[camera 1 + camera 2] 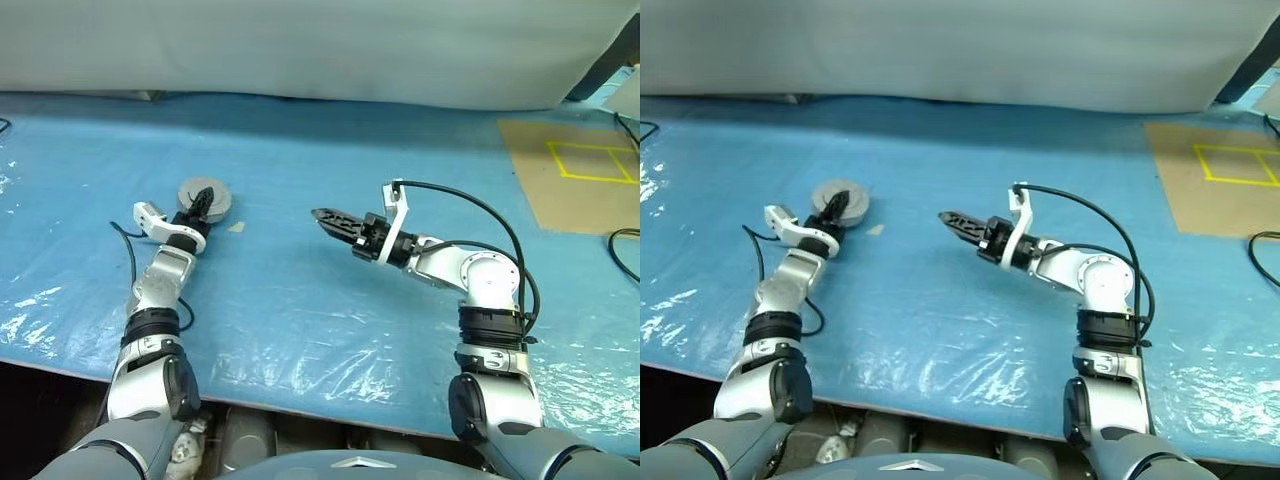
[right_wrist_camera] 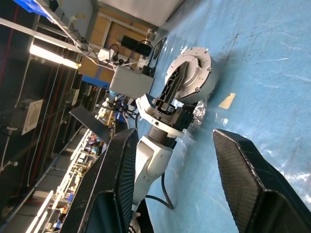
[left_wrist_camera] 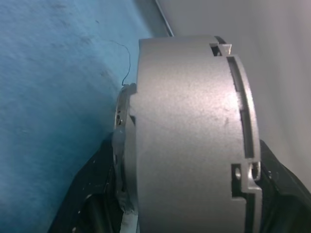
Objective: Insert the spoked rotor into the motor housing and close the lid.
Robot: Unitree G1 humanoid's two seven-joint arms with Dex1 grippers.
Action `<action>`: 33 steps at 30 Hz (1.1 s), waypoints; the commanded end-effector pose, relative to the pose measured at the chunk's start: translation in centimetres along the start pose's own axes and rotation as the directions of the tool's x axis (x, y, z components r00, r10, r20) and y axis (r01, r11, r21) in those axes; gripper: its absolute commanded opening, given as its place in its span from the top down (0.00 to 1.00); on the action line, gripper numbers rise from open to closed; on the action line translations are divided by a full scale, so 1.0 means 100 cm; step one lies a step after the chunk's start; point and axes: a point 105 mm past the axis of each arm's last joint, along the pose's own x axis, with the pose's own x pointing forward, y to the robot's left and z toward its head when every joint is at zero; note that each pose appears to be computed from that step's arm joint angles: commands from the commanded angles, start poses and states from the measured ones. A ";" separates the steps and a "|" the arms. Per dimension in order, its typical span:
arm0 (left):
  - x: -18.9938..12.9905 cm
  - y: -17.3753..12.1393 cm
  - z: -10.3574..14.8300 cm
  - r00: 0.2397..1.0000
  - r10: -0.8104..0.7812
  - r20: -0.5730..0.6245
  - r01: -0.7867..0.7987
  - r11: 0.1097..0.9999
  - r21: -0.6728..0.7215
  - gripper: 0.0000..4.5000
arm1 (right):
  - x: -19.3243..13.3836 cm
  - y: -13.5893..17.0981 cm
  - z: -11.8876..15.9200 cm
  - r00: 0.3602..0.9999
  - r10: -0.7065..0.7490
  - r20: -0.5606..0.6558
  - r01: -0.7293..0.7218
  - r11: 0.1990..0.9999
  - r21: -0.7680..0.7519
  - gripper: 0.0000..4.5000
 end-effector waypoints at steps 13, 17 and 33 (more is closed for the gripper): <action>-0.003 0.011 0.033 0.994 0.044 0.103 -0.059 0.987 0.147 0.01 | -0.002 0.001 0.004 0.999 -0.004 0.033 0.005 0.999 -0.037 0.42; -0.002 0.009 0.036 0.995 0.040 0.093 -0.057 0.981 0.186 0.01 | -0.001 0.001 0.004 0.999 -0.003 0.035 0.004 0.999 -0.039 0.42; -0.064 0.050 0.137 0.923 0.180 0.339 -0.318 0.854 0.411 0.01 | -0.005 -0.003 0.002 0.999 -0.022 0.039 0.024 0.998 -0.059 0.42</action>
